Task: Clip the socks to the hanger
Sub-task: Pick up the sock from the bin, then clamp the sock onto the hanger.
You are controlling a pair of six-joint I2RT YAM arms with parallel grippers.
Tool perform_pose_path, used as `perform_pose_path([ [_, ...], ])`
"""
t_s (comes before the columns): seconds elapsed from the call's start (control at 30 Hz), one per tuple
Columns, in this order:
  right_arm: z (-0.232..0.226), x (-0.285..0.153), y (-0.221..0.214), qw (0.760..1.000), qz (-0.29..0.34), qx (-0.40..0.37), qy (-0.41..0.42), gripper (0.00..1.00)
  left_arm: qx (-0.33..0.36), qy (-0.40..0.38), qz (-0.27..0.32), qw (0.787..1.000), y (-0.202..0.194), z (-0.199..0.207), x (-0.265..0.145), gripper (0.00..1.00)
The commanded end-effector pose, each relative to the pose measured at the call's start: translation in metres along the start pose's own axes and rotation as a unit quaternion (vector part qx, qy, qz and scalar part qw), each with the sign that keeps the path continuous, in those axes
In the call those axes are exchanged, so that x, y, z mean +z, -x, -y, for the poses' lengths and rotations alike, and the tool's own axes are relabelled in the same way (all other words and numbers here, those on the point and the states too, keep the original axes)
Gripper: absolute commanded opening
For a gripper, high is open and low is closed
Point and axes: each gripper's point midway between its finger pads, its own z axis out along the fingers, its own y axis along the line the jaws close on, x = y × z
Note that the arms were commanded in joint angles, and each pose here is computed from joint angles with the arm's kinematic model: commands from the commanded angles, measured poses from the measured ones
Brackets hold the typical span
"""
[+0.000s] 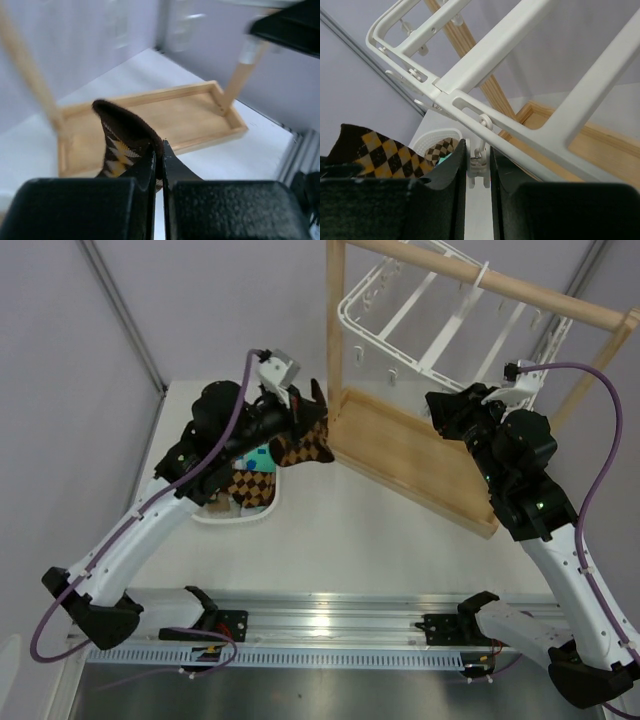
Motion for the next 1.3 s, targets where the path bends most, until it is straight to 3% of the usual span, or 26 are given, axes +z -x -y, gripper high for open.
perform_pose_path([
  [0.0,-0.018,-0.002,0.004,0.999,-0.006,-0.006,0.042,0.00,0.129,-0.103,0.001,0.986,0.012,0.054,0.002,0.01],
  [0.3,-0.031,-0.004,0.005,0.997,-0.013,-0.010,0.074,0.00,0.224,-0.184,-0.028,0.957,0.000,0.111,0.034,0.01],
  [0.7,-0.038,-0.007,0.006,0.996,-0.014,-0.002,0.089,0.00,0.349,-0.190,-0.063,0.915,-0.024,0.144,0.075,0.01],
  [0.9,-0.039,-0.007,0.004,0.996,-0.016,0.000,0.091,0.00,0.388,-0.158,-0.067,0.906,-0.025,0.146,0.092,0.01],
  [1.27,-0.037,-0.009,0.002,0.996,-0.019,-0.004,0.085,0.00,0.396,-0.137,-0.049,0.907,-0.014,0.148,0.101,0.01],
])
